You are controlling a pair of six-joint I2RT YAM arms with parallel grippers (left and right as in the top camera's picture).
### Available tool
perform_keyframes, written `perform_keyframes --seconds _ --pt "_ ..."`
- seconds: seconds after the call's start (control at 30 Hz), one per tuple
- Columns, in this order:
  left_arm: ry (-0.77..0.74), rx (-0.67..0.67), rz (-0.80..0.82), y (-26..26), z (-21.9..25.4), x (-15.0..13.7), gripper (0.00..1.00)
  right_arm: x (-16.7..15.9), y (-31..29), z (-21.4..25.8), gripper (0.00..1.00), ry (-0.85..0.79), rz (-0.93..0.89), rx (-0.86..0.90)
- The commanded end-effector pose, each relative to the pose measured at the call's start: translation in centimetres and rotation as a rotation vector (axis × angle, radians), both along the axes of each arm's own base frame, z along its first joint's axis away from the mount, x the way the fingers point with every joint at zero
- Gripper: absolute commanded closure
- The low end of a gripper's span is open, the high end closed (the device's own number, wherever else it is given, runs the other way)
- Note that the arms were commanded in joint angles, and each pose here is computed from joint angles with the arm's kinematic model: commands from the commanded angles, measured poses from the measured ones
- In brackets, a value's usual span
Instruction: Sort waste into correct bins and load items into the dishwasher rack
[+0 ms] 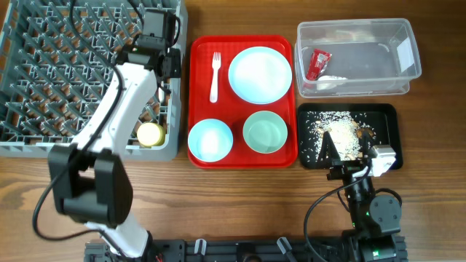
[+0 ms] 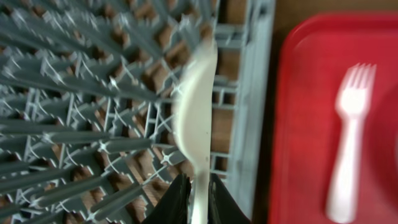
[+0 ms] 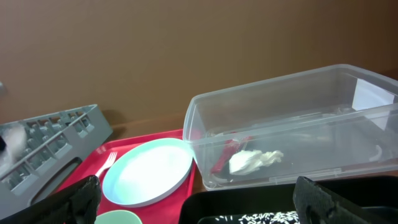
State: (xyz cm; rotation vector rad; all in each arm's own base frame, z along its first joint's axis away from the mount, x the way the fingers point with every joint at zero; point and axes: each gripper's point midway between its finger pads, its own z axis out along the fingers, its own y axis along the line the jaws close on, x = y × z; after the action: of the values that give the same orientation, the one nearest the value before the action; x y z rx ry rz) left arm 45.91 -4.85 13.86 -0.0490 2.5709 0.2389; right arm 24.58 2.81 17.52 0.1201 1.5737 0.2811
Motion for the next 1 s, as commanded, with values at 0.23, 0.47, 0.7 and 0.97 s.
perform_keyframes --seconds 0.23,0.47,0.7,0.97 --pt "0.027 -0.205 -0.168 -5.5 0.6 -1.0 0.32 0.0 -0.5 0.3 0.0 -0.016 -0.025 -0.014" --pt "0.036 -0.276 -0.277 -11.5 -2.3 -0.3 0.41 0.0 -0.5 0.3 0.0 -0.017 -0.025 -0.014" --pt "0.081 -0.343 -0.112 -12.9 -10.4 2.0 0.45 0.0 -0.5 0.3 0.0 -0.017 -0.025 -0.014" --pt "0.144 -0.334 -0.082 -12.9 -15.0 1.7 0.55 0.0 -0.5 0.3 0.0 -0.017 -0.025 -0.014"
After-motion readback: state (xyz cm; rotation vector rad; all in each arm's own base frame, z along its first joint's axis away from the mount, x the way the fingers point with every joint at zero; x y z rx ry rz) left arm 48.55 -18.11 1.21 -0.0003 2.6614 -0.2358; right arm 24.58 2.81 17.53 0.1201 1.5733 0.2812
